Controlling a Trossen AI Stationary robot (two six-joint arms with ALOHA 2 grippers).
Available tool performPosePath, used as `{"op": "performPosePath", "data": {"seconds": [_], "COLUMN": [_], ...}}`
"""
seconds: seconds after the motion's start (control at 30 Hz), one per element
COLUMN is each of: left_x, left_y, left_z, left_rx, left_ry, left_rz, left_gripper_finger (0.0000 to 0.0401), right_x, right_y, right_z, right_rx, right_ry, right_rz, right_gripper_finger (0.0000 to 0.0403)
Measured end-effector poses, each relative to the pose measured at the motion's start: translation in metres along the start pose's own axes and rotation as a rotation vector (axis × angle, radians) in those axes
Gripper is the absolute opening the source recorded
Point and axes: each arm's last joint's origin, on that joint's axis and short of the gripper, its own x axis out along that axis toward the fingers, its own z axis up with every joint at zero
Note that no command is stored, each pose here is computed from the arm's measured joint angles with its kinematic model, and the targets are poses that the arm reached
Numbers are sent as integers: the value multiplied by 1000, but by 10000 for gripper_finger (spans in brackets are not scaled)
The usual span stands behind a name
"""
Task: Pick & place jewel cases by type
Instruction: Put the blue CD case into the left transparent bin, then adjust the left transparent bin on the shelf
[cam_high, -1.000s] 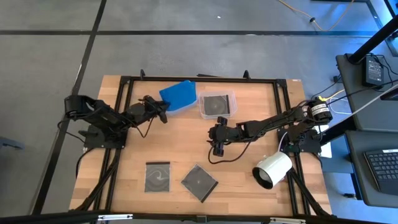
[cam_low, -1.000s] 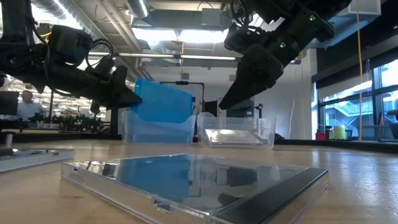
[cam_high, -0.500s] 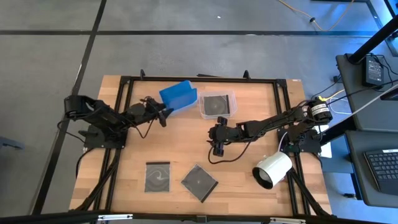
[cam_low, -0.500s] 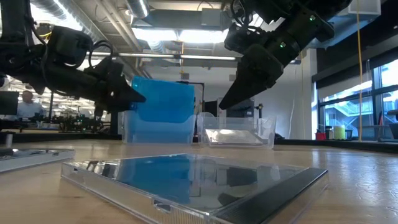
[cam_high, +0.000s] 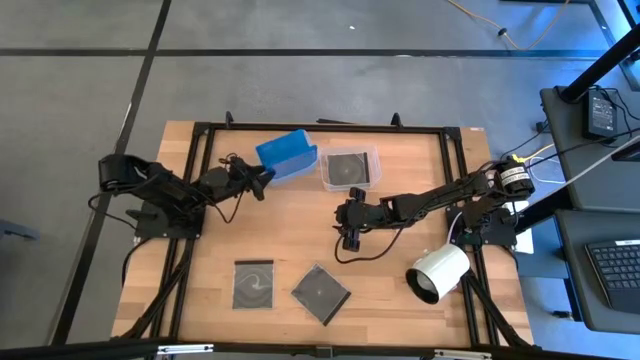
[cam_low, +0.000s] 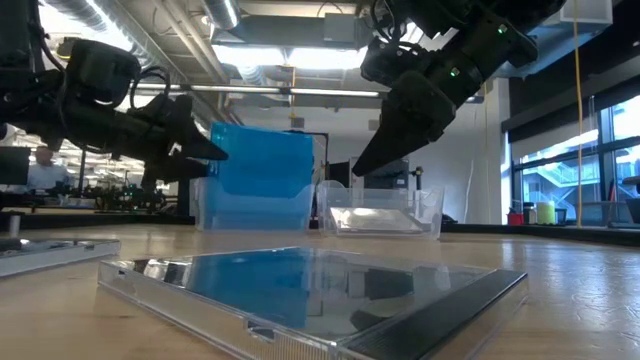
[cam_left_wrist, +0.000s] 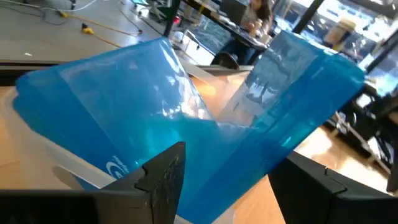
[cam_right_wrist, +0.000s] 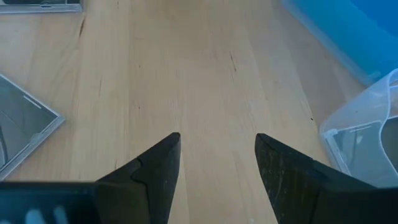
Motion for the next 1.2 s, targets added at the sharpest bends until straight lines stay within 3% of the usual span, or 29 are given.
{"op": "performPosePath", "data": {"seconds": [0.5,0.73,0.93,1.03,1.2], "left_x": [-5,-7,-6,-7,-9], "left_y": [1,2,7,15,20], "left_z": [16,20,8,-5,-7], "left_rx": [-78,-51,-43,-56,-62], "left_ry": [-225,-291,-155,-33,-56], "left_rz": [182,275,285,351,460], "left_gripper_finger": [214,214,214,214,215], "right_x": [0,0,0,0,0], "right_y": [0,0,0,0,0], "right_z": [0,0,0,0,0], "right_rx": [0,0,-1,0,-1], "right_ry": [0,1,1,1,1], "right_rz": [1,0,0,0,0], "right_gripper_finger": [210,210,210,210,210]}}
